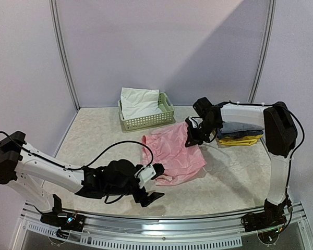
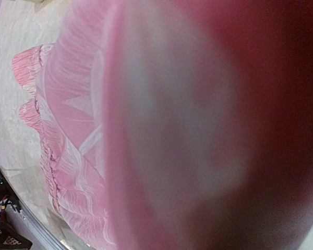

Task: Fold and stack the mixed laundry pile
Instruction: Place the square-folded shorts at the corner of the board.

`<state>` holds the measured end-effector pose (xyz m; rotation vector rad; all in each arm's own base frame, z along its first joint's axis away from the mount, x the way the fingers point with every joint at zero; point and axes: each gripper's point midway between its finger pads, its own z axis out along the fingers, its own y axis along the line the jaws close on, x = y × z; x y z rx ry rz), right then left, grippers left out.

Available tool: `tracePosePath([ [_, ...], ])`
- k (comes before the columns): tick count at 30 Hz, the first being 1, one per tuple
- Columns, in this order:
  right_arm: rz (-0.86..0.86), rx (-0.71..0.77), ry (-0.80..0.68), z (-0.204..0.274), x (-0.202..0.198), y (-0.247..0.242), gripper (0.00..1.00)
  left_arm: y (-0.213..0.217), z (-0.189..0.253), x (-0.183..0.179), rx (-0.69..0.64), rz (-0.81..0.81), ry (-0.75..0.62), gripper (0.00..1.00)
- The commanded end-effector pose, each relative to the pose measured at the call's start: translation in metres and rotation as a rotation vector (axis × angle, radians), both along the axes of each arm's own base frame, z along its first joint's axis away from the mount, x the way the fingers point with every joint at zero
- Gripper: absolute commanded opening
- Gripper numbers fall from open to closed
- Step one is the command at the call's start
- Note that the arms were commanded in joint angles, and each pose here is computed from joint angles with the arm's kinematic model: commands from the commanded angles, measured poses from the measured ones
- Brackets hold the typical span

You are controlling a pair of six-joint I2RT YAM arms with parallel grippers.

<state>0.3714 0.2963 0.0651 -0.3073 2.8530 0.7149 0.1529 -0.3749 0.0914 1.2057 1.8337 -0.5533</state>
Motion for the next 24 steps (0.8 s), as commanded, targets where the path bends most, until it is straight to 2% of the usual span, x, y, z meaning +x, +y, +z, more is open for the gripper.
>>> tracePosePath([
  [1,-0.009,-0.136,-0.106,0.039,0.014,-0.025,0.0,0.008,0.011,0.005,-0.056,0.036,-0.006,0.94],
  [16,-0.025,-0.321,-0.206,0.098,0.059,-0.077,0.0,0.024,-0.003,-0.001,-0.077,0.047,0.005,0.93],
  [24,-0.065,-0.323,-0.242,0.121,0.095,-0.105,0.0,0.021,-0.017,-0.003,-0.055,0.041,0.031,0.91],
])
